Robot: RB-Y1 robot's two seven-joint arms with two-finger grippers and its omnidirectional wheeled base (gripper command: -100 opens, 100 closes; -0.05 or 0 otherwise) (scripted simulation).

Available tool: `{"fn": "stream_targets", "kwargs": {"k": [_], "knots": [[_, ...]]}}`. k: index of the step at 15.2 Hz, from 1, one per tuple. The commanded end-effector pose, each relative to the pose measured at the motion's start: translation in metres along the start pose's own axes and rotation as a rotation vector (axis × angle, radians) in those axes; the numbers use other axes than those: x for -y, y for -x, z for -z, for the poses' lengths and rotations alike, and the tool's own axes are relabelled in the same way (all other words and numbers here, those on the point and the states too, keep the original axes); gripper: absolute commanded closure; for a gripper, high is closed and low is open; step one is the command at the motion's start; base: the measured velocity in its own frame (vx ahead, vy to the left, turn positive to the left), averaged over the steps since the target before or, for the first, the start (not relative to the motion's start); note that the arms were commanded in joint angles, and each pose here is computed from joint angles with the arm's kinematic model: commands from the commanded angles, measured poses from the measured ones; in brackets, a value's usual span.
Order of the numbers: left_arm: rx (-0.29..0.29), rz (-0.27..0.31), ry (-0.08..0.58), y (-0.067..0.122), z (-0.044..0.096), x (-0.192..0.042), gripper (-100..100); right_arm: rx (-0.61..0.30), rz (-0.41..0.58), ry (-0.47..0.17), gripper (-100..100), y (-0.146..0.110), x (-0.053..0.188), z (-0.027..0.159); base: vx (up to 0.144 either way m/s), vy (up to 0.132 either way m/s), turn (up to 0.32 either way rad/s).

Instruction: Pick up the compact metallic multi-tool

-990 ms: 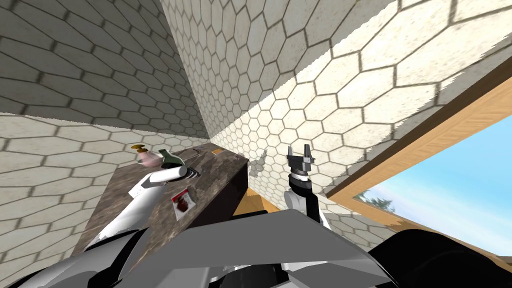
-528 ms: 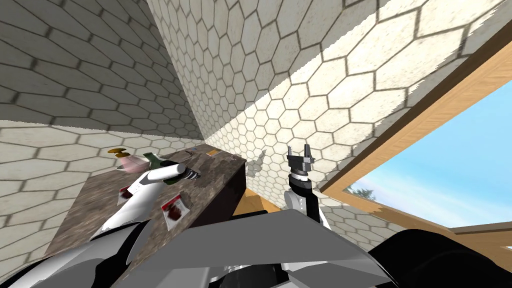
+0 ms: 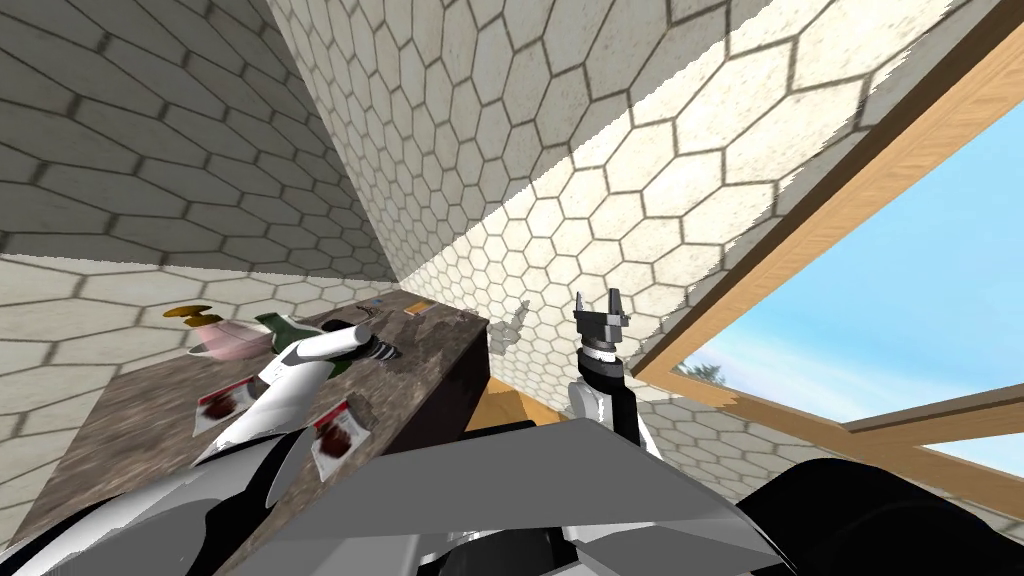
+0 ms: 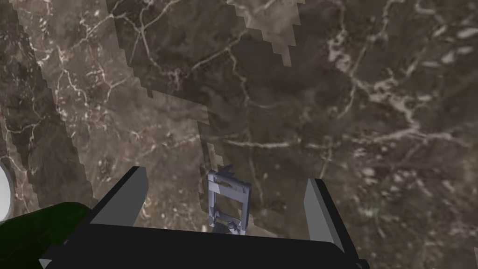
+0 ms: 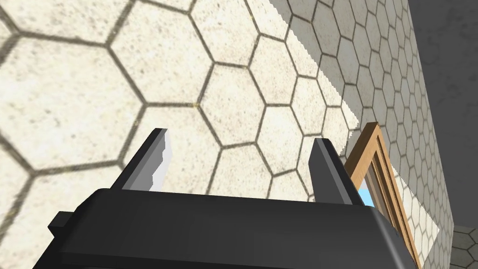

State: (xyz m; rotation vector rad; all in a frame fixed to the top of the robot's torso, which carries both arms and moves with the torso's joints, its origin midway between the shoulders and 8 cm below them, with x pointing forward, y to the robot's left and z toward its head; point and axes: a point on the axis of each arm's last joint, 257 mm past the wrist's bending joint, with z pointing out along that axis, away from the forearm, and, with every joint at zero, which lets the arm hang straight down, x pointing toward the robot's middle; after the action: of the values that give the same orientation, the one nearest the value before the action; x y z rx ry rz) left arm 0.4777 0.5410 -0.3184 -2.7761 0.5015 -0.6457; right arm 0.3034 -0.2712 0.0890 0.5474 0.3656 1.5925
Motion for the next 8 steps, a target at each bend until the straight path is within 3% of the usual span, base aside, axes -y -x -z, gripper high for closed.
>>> {"fn": "stream_targets", "kwargs": {"k": [1,3,4,8], "knots": [[0.001,0.011,-0.007,0.0007,-0.0075,-0.0026,-100,0.000,0.000,0.000,0,0.0000,0.0000,0.0000,-0.018,0.054,-0.103],[0.002,0.009,-0.005,0.0011,-0.0068,-0.0025,-100,0.000,0.000,0.000,0,0.0000,0.0000,0.0000,-0.025,0.047,-0.067],[0.002,0.010,-0.007,0.0009,-0.0077,-0.0026,100,0.000,0.000,0.000,0,0.0000,0.0000,0.0000,-0.006,0.014,-0.004],[0.001,0.010,-0.008,0.0004,-0.0074,-0.0022,100,0.000,0.000,0.000,0,0.0000,0.0000,0.0000,-0.001,0.001,-0.001]]}}
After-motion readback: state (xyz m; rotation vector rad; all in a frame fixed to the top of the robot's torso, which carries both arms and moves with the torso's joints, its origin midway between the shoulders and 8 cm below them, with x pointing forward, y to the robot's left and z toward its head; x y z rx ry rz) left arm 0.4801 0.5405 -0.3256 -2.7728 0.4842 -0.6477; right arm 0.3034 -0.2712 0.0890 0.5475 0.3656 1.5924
